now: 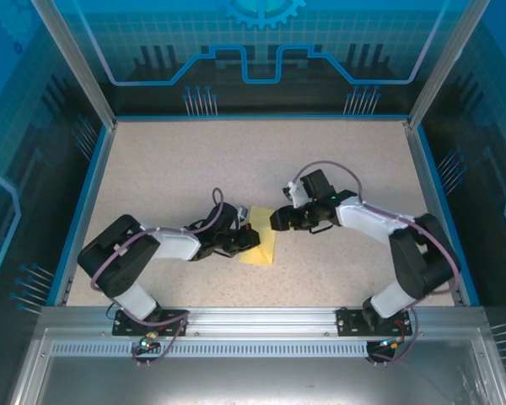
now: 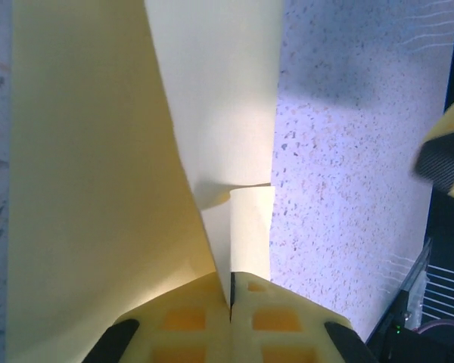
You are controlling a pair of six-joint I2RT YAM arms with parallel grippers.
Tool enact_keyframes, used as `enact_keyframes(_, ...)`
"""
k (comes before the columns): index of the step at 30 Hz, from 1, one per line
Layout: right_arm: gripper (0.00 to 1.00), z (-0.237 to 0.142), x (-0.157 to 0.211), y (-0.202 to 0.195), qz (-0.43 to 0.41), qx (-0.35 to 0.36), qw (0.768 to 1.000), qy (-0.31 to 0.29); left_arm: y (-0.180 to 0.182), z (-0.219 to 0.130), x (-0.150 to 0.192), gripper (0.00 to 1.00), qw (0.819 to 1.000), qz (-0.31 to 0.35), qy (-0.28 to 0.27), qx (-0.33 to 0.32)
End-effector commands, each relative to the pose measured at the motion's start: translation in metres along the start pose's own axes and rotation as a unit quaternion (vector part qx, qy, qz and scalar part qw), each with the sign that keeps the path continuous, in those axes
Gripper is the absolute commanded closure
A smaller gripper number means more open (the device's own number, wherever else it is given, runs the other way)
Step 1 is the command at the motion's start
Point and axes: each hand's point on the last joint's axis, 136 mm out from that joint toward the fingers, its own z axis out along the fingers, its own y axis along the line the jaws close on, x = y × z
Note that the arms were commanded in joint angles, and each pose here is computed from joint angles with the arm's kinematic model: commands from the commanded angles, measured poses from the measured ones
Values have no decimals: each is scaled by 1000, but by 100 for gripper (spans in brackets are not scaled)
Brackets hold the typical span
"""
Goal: Fold a paper plane with a square sheet of paper (pick it up from the middle)
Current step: Turn over the paper at the center of the table.
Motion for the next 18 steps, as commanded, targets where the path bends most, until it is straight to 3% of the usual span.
enact_keyframes(1,30,-32,-10,-19,8,79,995,-54,-19,-22,-17,100,998,58,-33,-17)
enact_keyframes(5,21,-67,-13,-39,6,160,981,-110,-12,-66,-28,99,982,111,-49,-148)
enact_keyframes(9,3,-97,-16,-45,11,199,969,-149,-9,-119,-48,98,933,179,-73,-304)
enact_keyframes(13,1,-117,-20,-52,31,216,958,-183,-10,-150,-71,98,857,251,-104,-437)
enact_keyframes(18,1,-136,-16,-68,57,256,940,-218,-4,-151,-95,97,722,319,-133,-600)
